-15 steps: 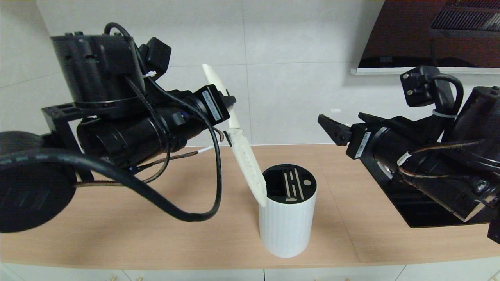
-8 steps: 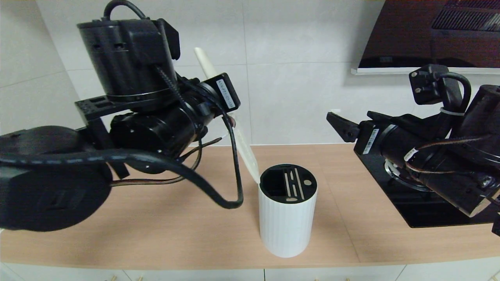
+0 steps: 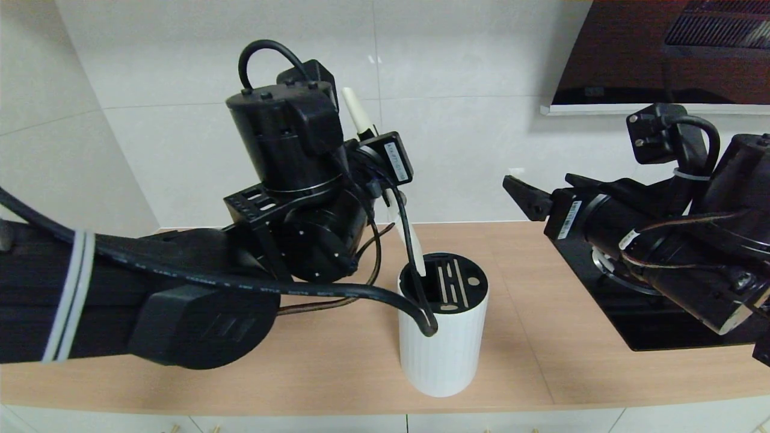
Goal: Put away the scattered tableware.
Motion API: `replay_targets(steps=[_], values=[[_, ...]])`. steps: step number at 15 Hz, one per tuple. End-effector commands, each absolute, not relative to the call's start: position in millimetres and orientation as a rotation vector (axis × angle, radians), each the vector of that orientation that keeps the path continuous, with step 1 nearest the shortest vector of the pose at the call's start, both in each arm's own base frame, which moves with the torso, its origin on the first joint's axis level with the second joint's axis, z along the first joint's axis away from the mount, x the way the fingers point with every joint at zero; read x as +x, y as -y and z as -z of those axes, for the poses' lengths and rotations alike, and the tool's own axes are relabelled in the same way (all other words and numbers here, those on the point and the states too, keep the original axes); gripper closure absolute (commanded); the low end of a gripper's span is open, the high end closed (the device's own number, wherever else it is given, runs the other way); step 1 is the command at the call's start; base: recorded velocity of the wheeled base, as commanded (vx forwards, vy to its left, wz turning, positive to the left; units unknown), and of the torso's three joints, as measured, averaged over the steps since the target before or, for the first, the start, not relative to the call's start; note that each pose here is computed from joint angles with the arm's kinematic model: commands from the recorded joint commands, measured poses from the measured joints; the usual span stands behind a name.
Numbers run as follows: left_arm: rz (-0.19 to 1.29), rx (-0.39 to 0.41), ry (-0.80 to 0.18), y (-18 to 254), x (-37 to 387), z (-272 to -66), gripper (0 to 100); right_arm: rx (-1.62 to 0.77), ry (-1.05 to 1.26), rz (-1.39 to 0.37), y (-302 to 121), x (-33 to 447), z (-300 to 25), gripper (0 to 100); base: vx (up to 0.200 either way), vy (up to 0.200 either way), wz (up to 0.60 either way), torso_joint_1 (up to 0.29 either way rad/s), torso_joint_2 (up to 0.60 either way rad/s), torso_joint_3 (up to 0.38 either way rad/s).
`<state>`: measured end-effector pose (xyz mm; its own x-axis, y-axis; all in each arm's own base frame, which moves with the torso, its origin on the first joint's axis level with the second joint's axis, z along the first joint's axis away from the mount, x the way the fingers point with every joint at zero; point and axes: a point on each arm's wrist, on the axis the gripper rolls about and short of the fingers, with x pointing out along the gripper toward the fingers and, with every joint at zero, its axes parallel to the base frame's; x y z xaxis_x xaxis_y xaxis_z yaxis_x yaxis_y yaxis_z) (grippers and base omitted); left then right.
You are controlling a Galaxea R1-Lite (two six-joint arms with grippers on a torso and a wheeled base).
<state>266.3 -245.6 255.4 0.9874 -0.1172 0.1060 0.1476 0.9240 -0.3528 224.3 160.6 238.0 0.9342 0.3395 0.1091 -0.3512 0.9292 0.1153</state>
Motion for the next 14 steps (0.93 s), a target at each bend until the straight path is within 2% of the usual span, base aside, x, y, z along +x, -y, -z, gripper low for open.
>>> replay_targets(steps=[1, 10, 14], values=[[0.139, -0.348, 0.062, 255, 272, -240, 100, 0.129, 0.079, -0.355, -162, 226, -235, 0, 0.000, 0.000, 0.00, 0.000, 0.00, 0.000], [0.131, -0.304, 0.037, 268, 282, -216, 100, 0.128, 0.076, -0.355, -162, 226, -234, 0, 0.000, 0.000, 0.00, 0.000, 0.00, 0.000], [0.156, -0.274, -0.002, 279, 276, -201, 100, 0.127, 0.073, -0.355, -162, 226, -233, 0, 0.000, 0.000, 0.00, 0.000, 0.00, 0.000]])
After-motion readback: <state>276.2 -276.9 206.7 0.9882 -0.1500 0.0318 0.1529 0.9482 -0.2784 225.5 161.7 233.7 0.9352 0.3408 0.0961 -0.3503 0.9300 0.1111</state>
